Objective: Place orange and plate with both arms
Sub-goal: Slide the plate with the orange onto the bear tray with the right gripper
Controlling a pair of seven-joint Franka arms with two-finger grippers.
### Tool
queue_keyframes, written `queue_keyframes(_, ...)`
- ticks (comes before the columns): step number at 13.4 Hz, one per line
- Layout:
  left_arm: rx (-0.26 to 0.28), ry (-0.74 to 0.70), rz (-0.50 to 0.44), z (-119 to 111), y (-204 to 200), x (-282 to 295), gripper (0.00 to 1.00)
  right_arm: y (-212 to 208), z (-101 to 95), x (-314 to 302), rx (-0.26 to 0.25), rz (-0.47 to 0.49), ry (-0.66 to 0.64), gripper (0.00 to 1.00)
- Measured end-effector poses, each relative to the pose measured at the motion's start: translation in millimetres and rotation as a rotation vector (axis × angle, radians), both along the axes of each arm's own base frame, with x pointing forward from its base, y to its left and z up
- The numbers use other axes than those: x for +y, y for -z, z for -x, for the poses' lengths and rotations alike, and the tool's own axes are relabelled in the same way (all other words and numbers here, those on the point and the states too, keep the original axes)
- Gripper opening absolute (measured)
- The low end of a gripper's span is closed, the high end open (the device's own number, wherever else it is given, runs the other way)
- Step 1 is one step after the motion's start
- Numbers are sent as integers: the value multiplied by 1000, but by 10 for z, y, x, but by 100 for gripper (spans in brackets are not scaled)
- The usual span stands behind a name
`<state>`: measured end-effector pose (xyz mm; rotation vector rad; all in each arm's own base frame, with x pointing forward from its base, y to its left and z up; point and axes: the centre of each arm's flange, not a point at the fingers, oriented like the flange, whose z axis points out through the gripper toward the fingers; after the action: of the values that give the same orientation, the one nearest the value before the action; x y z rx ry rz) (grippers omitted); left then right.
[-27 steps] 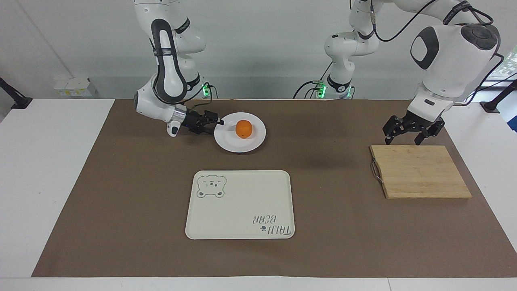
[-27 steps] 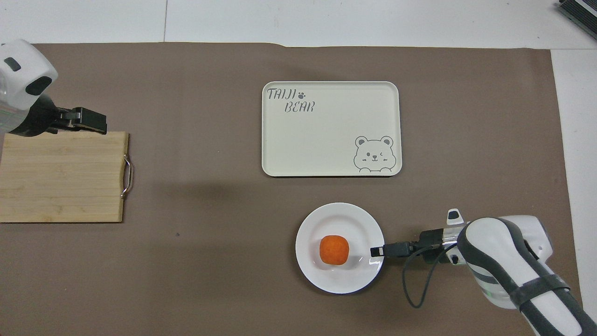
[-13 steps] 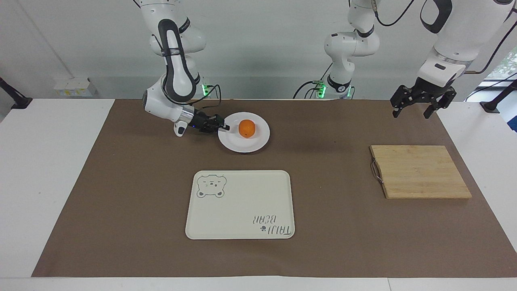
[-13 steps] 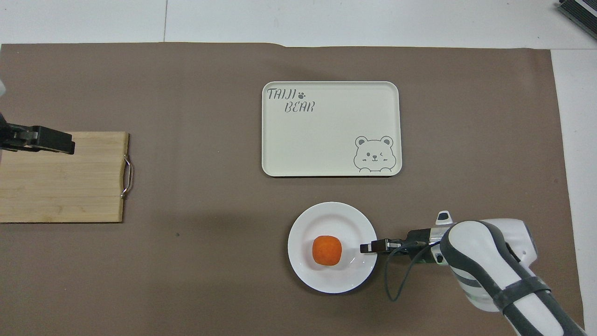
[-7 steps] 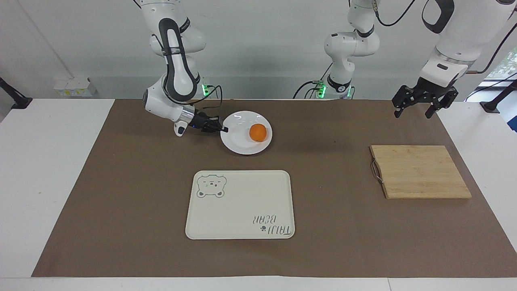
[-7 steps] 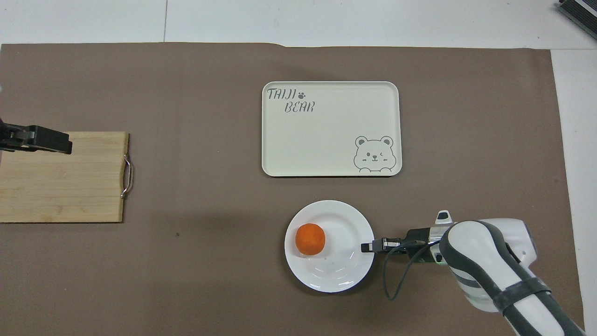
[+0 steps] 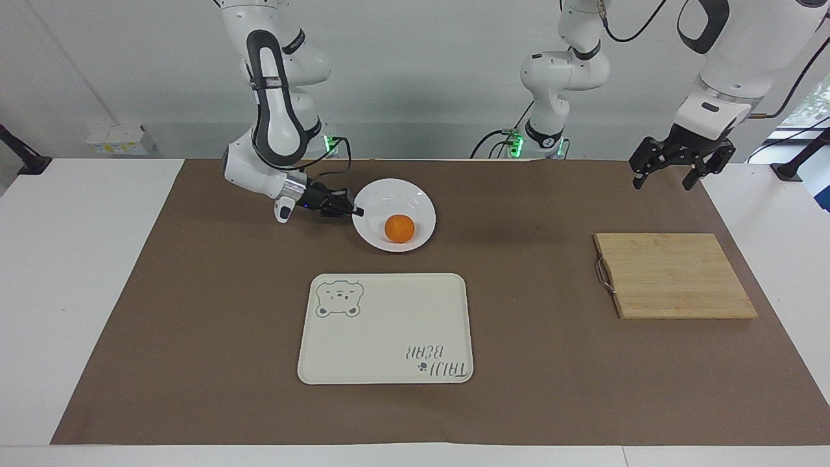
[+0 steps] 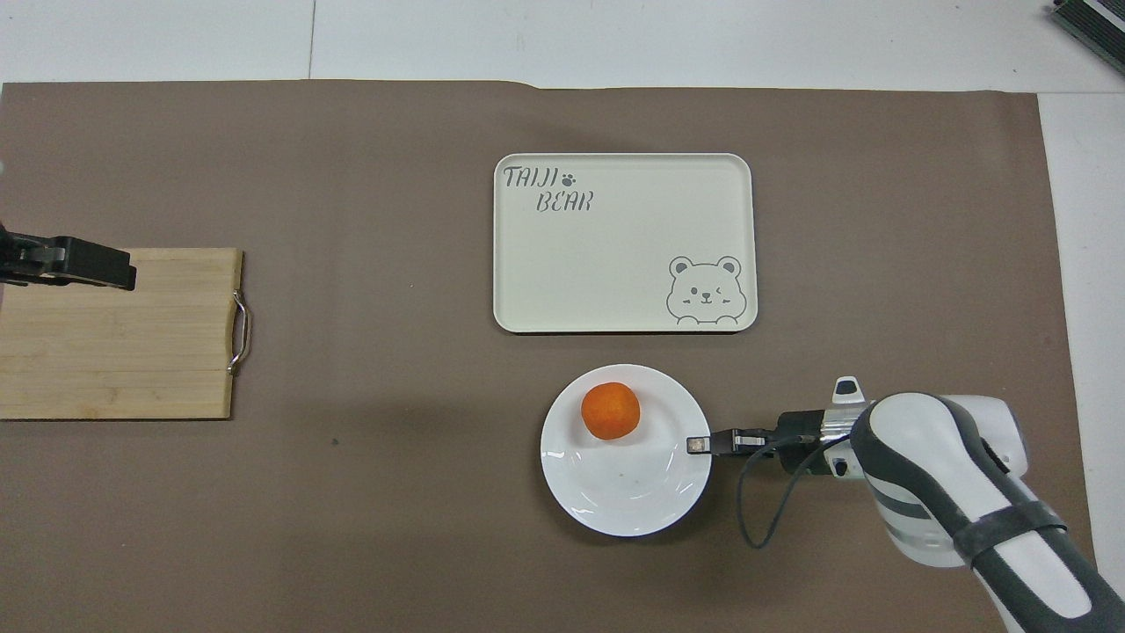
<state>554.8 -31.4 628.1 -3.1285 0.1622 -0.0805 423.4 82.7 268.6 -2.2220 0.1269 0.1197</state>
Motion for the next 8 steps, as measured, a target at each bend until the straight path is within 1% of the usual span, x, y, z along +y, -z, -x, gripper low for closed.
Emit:
queue_keyframes(2,0,0,0,0,0,0,100,-62,-163,-76,-16,-32,13,5)
queue_keyframes(5,0,0,0,0,0,0,100,-164,-428,-105,-50,-51,24,5)
queue_keyframes(8,0,0,0,0,0,0,100,-313,-810,-72,-101,-74,46,5)
